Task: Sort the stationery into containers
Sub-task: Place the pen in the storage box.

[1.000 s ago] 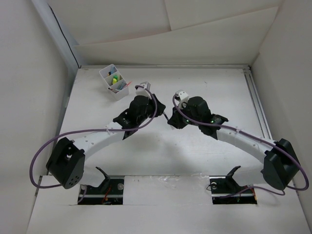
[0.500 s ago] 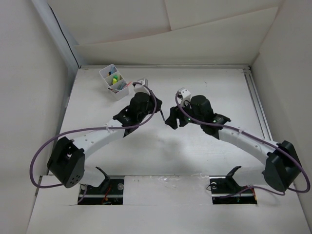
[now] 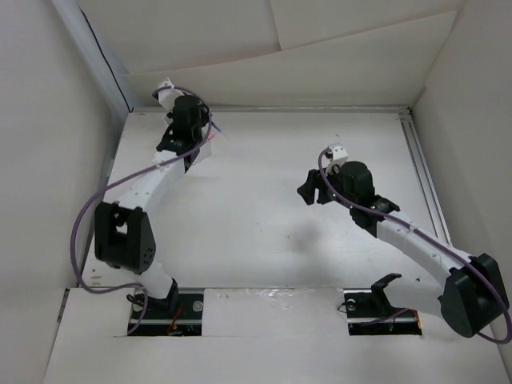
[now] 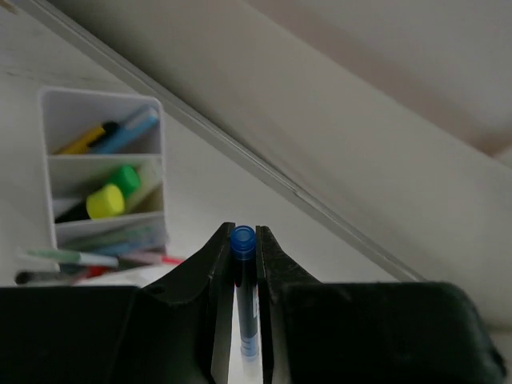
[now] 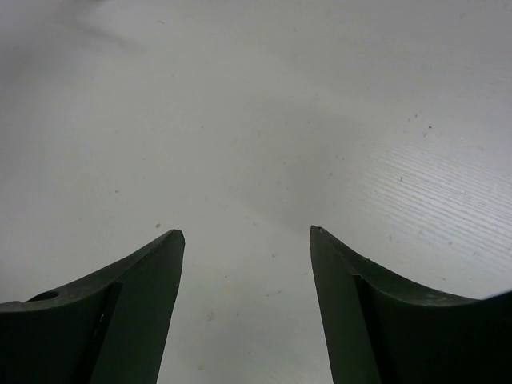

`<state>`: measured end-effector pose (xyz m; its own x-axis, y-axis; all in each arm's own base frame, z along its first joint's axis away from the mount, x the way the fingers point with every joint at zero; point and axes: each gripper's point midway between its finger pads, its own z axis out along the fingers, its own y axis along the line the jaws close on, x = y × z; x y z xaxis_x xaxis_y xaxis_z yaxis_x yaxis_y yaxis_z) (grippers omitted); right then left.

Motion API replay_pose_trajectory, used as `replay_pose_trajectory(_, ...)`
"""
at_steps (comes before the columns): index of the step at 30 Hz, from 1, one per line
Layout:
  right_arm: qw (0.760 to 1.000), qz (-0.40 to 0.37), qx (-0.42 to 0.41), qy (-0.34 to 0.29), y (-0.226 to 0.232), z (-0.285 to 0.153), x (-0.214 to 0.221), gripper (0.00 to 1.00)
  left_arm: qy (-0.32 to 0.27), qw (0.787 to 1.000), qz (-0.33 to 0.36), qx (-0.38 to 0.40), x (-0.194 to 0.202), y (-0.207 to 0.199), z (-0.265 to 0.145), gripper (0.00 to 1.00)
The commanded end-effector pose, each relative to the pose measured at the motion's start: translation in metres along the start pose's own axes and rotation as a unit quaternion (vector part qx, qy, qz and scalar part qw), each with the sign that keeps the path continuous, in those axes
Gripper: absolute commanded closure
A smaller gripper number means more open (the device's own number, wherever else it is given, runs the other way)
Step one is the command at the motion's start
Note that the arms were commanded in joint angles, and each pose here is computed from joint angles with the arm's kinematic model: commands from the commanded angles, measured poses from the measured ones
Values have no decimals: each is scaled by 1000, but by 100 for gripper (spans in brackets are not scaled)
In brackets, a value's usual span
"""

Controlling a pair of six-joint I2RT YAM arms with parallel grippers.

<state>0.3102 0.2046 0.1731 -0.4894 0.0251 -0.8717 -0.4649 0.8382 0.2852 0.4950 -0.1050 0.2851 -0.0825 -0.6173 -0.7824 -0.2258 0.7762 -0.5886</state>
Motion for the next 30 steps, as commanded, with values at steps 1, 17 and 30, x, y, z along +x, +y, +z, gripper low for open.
replay_pose_trajectory(1,998,-2,-3,-57,9,-5,-30,30,-32,995,21,-92,-27,37,34,100)
replay_pose_trajectory(17,997,-15,-17,-67,24,-11,-35,30,-106,951,170,-234,-48,86,89,100)
replay_pose_trajectory(30,996,-17,-25,-81,30,-18,-42,30,-104,942,196,-252,-12,112,88,100)
